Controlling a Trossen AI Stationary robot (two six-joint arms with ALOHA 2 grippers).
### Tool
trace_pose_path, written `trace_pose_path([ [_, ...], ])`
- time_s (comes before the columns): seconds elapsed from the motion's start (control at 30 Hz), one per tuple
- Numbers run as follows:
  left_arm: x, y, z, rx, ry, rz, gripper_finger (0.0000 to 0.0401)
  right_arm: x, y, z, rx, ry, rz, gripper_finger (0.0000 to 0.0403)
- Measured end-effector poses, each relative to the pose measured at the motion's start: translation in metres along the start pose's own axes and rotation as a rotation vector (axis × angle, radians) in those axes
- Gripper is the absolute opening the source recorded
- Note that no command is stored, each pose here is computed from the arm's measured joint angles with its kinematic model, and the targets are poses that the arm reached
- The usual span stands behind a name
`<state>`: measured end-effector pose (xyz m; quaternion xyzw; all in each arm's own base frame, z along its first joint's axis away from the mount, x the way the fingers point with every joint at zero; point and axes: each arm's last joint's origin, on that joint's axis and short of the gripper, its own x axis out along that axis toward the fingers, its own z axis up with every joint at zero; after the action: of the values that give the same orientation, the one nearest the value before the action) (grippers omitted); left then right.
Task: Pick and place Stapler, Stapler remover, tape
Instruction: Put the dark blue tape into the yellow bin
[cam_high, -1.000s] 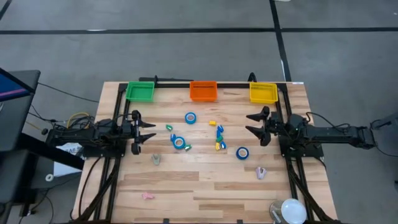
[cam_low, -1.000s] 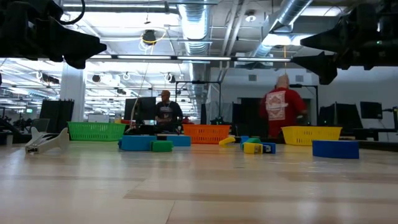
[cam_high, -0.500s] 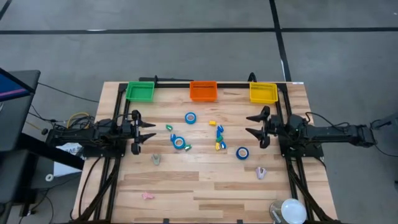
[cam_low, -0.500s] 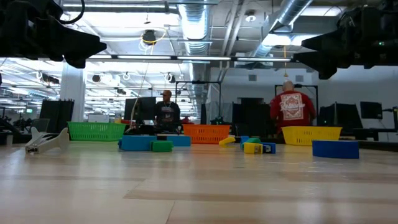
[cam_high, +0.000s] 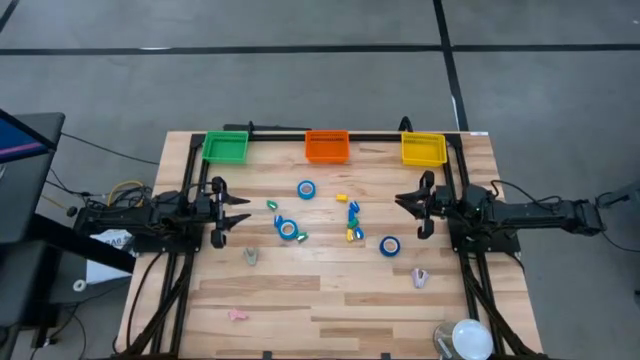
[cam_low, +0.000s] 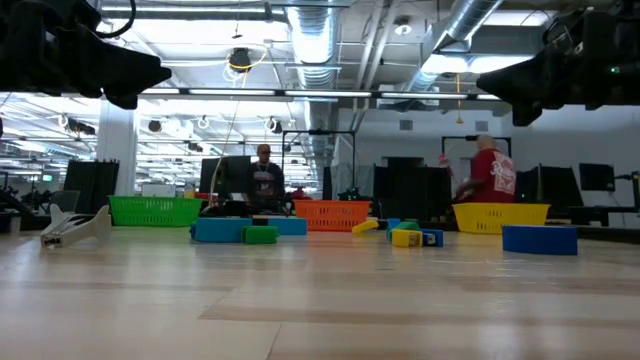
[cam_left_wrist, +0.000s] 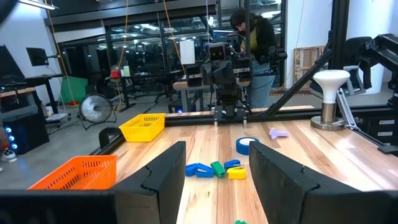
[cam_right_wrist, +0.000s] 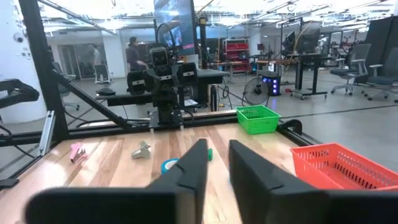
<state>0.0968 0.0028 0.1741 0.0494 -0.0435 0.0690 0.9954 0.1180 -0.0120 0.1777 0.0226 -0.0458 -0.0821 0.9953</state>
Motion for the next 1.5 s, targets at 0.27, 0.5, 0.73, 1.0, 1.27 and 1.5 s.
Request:
trace_pose_path([
  [0.27, 0.0, 0.0, 0.0, 0.0, -0.002, 0.0, 0.0168, 0.0, 0.0, 0.0, -0.002, 0.0, -0.007, 0.0008],
  [0.5, 0.0, 0.0, 0.001, -0.001, -0.008, 0.001, 0.0168, 0.002, 0.001, 0.011, -0.001, -0.025, 0.005, 0.0001],
  [0.73, 0.0, 0.0, 0.001, -0.001, -0.008, 0.001, 0.0168, 0.008, 0.003, 0.042, -0.006, 0.035, 0.005, 0.0001],
  [1.0, 0.0, 0.0, 0.001, -0.002, -0.015, 0.001, 0.0168, 0.019, 0.006, 0.085, -0.004, 0.032, 0.005, 0.0],
  [1.27, 0.0, 0.0, 0.002, -0.003, -0.02, 0.002, 0.0168, 0.028, 0.011, 0.132, 0.014, 0.037, 0.028, 0.0],
  [1.5, 0.0, 0.0, 0.002, -0.003, -0.022, 0.002, 0.0168, 0.032, 0.017, 0.17, 0.012, 0.076, 0.053, 0.0],
])
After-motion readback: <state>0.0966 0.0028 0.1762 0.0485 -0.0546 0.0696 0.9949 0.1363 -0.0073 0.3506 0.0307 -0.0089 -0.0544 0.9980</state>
